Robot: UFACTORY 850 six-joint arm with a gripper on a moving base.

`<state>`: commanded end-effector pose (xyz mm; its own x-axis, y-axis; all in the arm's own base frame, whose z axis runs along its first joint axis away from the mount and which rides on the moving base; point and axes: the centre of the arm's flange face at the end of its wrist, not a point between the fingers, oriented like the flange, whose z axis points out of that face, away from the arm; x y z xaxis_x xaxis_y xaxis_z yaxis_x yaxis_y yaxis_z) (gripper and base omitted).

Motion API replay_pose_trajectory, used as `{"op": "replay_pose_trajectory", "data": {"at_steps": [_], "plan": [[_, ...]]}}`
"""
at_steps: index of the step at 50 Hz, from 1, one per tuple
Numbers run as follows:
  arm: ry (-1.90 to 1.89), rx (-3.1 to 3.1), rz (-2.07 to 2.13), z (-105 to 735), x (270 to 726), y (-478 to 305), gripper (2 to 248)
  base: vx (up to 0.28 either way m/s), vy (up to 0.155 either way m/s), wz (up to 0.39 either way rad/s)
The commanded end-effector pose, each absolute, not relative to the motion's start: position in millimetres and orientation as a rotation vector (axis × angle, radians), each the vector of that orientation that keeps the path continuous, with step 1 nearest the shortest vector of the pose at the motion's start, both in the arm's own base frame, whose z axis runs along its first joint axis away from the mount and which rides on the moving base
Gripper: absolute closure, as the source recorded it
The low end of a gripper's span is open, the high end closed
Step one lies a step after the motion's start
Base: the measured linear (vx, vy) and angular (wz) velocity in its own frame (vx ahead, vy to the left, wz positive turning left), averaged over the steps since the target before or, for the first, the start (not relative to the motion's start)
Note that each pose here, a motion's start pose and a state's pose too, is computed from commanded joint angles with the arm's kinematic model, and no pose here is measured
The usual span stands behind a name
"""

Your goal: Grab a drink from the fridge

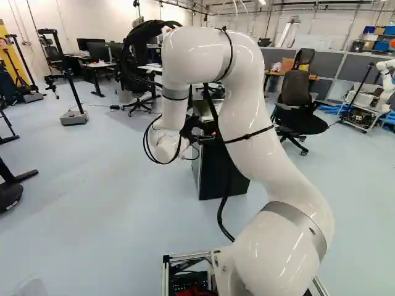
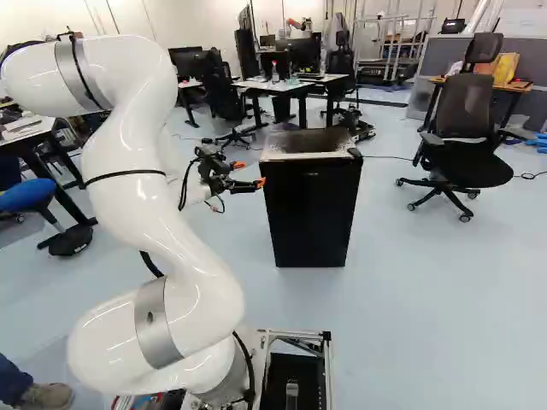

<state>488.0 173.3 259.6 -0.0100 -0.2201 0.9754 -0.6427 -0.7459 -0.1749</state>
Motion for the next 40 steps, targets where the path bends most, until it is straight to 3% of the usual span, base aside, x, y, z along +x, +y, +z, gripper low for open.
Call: {"op": "replay_pose_trajectory", "data": {"at_steps": [40], "plan": [[-0.961,1.913,1.797,256.8,512.7,157.0,3,0.0,0.0,0.0]]}}
